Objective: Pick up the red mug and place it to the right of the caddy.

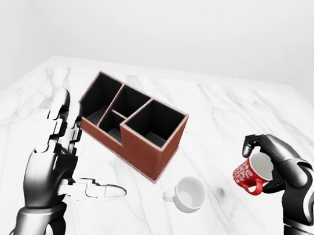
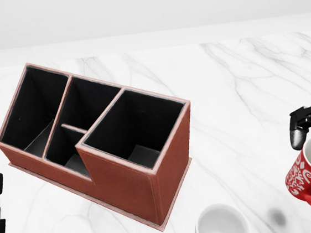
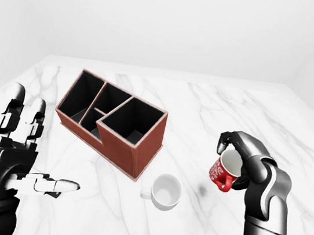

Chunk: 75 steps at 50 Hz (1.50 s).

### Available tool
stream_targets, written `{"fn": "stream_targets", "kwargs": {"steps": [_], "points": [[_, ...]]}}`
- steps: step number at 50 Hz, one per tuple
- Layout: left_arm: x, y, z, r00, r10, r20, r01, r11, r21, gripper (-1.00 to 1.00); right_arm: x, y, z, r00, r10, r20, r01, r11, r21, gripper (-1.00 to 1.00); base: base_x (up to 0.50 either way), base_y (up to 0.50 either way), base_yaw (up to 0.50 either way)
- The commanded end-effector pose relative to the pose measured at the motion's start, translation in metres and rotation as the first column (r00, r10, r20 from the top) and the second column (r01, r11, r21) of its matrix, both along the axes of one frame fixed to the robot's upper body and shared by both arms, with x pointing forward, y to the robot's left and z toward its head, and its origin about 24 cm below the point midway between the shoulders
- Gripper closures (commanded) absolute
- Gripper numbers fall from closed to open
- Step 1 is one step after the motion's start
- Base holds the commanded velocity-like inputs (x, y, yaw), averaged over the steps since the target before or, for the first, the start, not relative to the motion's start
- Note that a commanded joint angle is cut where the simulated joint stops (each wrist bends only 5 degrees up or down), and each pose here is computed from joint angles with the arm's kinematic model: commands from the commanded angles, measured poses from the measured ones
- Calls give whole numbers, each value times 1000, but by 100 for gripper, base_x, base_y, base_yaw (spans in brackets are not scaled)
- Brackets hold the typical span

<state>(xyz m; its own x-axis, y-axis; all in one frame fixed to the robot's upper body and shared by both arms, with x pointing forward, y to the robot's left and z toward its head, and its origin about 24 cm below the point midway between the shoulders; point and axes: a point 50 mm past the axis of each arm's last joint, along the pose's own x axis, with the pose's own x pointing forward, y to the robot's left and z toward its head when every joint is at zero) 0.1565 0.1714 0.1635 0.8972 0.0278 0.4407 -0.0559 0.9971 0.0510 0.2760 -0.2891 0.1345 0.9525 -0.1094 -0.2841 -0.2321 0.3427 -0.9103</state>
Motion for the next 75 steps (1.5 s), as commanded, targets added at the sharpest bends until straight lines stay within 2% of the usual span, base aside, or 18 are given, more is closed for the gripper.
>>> {"fn": "stream_targets", "kwargs": {"steps": [1,6,20,32,51,63,75], "points": [[0,0,0,1000,1,-2,-1,1000,0,-100,11,17,27,994,54,95,-50,998,-50,100,0,0,0],[1,1,-2,1000,1,-9,-1,1000,-2,-100,19,36,16,993,102,62,-100,994,-42,100,0,0,0],[0,2,0,1000,5,1,-5,1000,-1,-100,39,71,18,979,195,65,-193,981,-26,100,0,0,0],[0,2,0,1000,3,3,-3,1000,-3,-100,55,81,6,976,219,3,-219,976,17,100,0,0,0],[0,2,-1,1000,1,-1,-1,1000,-2,-100,71,90,-22,985,172,29,-174,983,53,100,0,0,0],[-1,1,1,1000,-2,6,2,1000,-1,-100,81,97,-18,983,158,93,-165,984,67,100,0,0,0],[-2,3,2,1000,2,12,-2,1000,-1,-100,84,106,-25,980,146,136,-149,989,12,100,0,0,0]]}}
